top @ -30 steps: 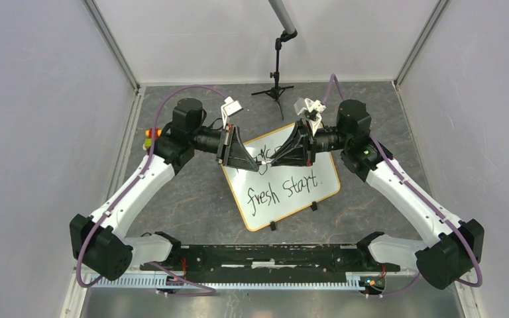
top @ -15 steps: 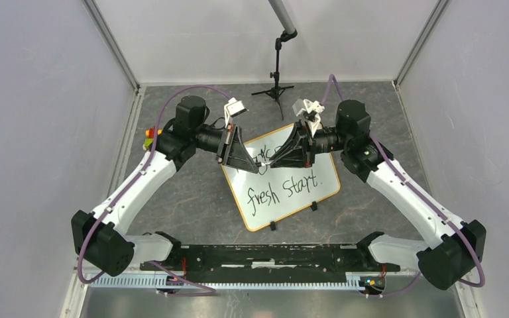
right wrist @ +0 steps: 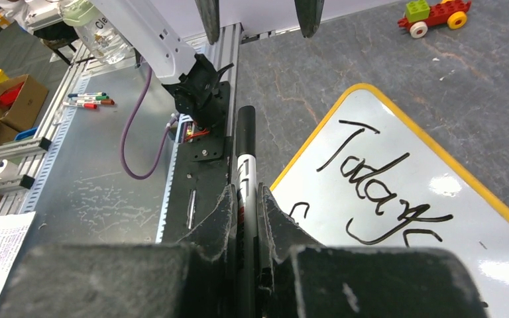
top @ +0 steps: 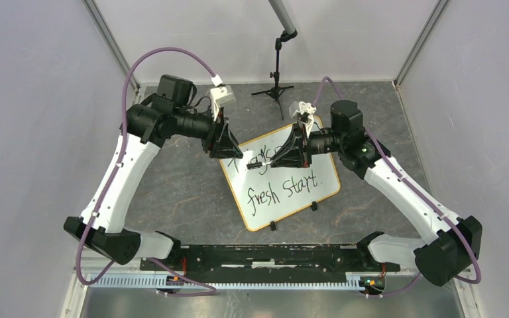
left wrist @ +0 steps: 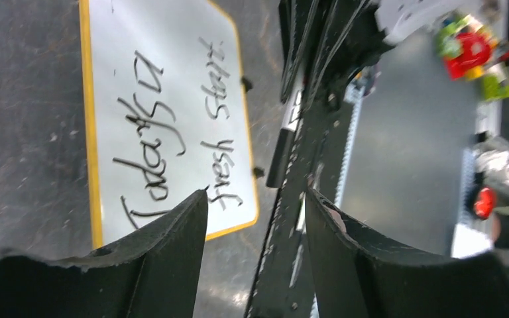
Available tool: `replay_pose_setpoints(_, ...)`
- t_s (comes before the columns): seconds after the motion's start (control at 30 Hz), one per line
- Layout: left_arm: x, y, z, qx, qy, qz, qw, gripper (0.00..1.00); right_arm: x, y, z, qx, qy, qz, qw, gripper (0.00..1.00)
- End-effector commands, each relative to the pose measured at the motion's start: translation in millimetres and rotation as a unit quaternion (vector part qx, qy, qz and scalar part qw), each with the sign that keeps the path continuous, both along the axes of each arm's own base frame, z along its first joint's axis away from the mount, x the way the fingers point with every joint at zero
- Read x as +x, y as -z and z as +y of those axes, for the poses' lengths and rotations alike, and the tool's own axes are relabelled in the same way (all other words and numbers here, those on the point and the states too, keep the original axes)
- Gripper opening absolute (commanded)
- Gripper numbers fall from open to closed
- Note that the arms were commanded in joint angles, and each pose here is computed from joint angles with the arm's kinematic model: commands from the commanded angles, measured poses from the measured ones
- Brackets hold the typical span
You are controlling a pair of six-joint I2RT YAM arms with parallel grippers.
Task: Write a sentence on the whiteboard
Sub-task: Adjust the pen cap from the whiteboard marker, then pass from the right arm to the left
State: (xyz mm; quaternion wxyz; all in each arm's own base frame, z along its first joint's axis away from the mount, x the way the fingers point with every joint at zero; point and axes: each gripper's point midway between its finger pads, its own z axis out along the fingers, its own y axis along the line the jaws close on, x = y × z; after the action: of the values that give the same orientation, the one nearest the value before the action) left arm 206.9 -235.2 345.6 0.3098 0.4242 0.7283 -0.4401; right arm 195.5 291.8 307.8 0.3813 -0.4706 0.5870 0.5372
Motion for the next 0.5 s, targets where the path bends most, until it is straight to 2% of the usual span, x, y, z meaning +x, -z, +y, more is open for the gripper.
replay_pose_setpoints(0.0,-2.7,26.6,17.3,0.114,0.021,-0.079,0.990,0.63,-1.0,-2.9,-0.3,0.001,0.003,-0.007,1.000,0.00)
replay_pose_setpoints(0.17,-7.8,25.4,-3.4,0.170,0.037,-0.170,0.970,0.63,-3.1,-0.6,2.4,0.007,0.010,0.021,1.000,0.00)
replay_pose_setpoints(0.47,-28.6,37.3,-34.7,0.199,0.090,-0.174,0.960,0.56,-15.8,3.6,8.3,0.008,-0.001,0.028,1.000,0.00)
